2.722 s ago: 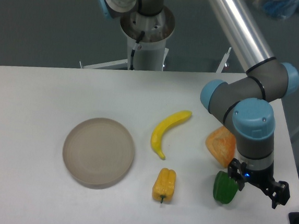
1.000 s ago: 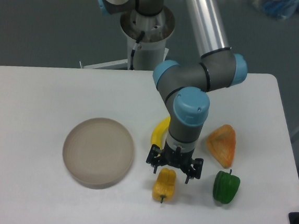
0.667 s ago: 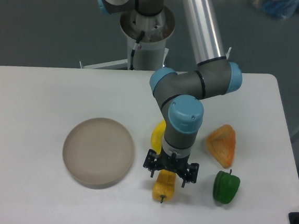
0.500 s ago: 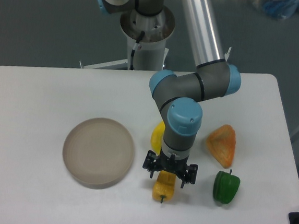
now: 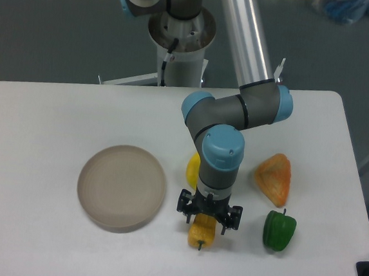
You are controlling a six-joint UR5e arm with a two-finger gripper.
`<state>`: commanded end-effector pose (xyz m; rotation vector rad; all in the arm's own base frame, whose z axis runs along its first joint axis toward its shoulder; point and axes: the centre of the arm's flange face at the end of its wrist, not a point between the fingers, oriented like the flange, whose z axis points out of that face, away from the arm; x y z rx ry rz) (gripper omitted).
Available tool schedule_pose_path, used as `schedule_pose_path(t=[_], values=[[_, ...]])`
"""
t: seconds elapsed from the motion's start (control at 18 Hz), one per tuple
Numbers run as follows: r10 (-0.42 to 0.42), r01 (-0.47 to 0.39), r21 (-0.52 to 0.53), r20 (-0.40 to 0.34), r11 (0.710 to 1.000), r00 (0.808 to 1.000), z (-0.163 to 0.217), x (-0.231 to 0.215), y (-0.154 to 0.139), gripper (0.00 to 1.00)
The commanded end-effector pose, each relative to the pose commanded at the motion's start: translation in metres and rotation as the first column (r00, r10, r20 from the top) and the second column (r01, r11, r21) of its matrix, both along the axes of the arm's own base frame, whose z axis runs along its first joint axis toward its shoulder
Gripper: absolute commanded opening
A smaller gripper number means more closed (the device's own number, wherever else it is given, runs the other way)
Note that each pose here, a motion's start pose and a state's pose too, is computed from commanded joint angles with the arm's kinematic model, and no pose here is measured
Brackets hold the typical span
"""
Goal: Pick up the yellow pepper from the table
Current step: 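Lower the gripper around the yellow pepper and close on it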
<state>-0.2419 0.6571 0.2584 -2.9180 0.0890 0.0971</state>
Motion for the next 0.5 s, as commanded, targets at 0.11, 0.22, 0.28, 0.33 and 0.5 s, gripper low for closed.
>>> schedule_pose_path(t=[0.11, 0.22, 0.28, 0.33, 0.5], values=[[0.000, 0.000, 0.001, -0.002, 1.000, 1.000, 0.0007, 0.0007, 0.0006, 0.60], [-0.001, 0.001, -0.002, -0.003, 1.000, 1.000, 0.0000, 0.0007, 0.0002, 0.56], [-0.001, 0.001, 0.000, -0.003, 1.000, 1.000, 0.0007, 0.0005, 0.0006, 0.54], [-0.001, 0.001, 0.000, -0.003, 1.000, 1.000, 0.0007, 0.0005, 0.0006, 0.53], [-0.001, 0.001, 0.004, -0.004, 1.000, 1.000, 0.0035, 0.0006, 0.0007, 0.48]])
